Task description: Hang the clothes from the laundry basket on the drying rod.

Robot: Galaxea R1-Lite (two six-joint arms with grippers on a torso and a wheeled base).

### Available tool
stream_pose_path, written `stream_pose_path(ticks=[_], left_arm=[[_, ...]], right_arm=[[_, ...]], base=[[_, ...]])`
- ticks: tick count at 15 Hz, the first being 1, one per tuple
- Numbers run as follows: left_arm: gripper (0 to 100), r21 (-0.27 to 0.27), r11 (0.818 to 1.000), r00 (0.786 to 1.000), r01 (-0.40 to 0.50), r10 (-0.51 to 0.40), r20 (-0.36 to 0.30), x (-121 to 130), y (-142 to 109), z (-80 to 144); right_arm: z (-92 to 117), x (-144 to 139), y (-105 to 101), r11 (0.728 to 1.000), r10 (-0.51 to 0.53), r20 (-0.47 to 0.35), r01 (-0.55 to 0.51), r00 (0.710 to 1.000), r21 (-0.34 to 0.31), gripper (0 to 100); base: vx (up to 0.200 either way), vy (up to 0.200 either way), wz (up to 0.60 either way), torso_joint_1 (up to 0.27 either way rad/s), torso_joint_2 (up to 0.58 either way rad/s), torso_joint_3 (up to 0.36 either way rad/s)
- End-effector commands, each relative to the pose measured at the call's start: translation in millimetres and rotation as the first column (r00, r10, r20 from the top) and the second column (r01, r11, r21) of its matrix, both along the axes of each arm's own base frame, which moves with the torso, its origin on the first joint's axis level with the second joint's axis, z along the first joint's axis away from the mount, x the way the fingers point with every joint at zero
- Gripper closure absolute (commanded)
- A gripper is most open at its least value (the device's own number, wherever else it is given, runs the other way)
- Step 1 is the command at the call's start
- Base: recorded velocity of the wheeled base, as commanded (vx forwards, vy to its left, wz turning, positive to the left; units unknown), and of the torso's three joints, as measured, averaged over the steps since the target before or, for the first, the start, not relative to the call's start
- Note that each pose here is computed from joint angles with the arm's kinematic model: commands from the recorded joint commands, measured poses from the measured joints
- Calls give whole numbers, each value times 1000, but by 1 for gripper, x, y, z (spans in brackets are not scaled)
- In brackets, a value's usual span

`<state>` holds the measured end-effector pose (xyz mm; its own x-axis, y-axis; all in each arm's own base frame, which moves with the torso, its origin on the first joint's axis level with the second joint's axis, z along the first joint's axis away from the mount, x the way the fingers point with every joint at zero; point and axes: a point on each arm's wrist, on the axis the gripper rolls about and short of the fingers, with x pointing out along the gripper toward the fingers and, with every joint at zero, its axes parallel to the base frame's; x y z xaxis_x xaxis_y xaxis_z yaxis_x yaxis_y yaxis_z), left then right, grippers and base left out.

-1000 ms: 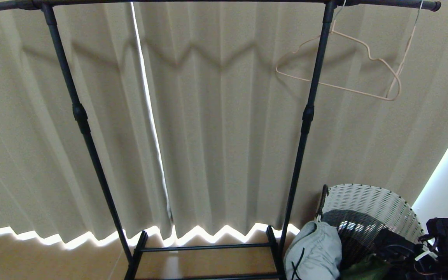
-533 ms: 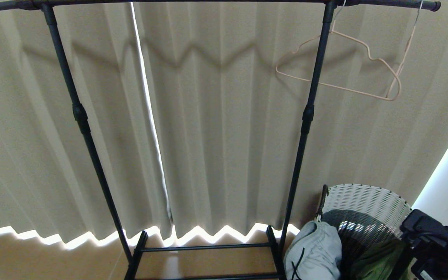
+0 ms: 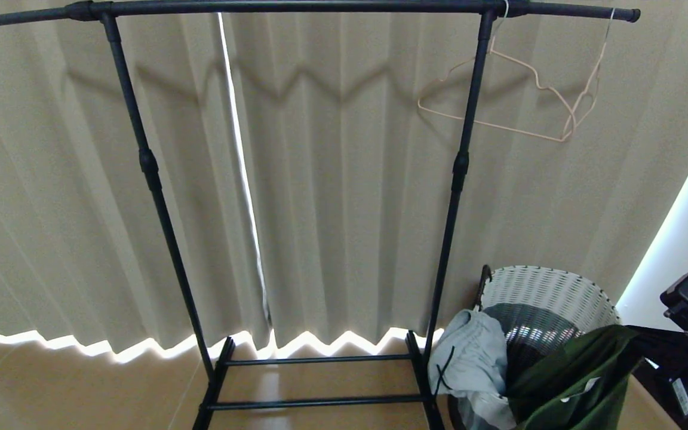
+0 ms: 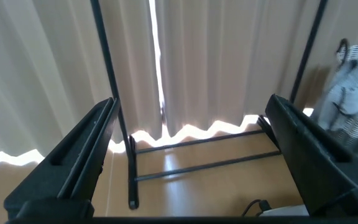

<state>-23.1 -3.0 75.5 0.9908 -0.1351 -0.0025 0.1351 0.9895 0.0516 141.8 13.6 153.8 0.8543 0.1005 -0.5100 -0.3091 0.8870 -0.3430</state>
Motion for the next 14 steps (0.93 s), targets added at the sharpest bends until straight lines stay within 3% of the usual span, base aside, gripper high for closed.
stream_pose_path(ticks=[1, 8, 14], left_arm=[[0, -1, 1000, 1000, -1, 1, -2, 0, 0, 0], [0, -1, 1000, 1000, -1, 1, -2, 0, 0, 0], [0, 44, 999, 1000, 4, -4, 4, 0, 0, 0]], right_arm=[[3, -2, 0, 1000, 6, 20, -6, 1000, 0, 100], [2, -2, 0, 1000, 12, 24, -11, 1000, -7, 100], [1, -1, 8, 997, 70, 13, -69, 997, -20, 100]], base=[[-200, 0, 0, -2, 2, -2], [-200, 0, 0, 4, 0, 4], [0, 0, 0, 0, 0, 0]])
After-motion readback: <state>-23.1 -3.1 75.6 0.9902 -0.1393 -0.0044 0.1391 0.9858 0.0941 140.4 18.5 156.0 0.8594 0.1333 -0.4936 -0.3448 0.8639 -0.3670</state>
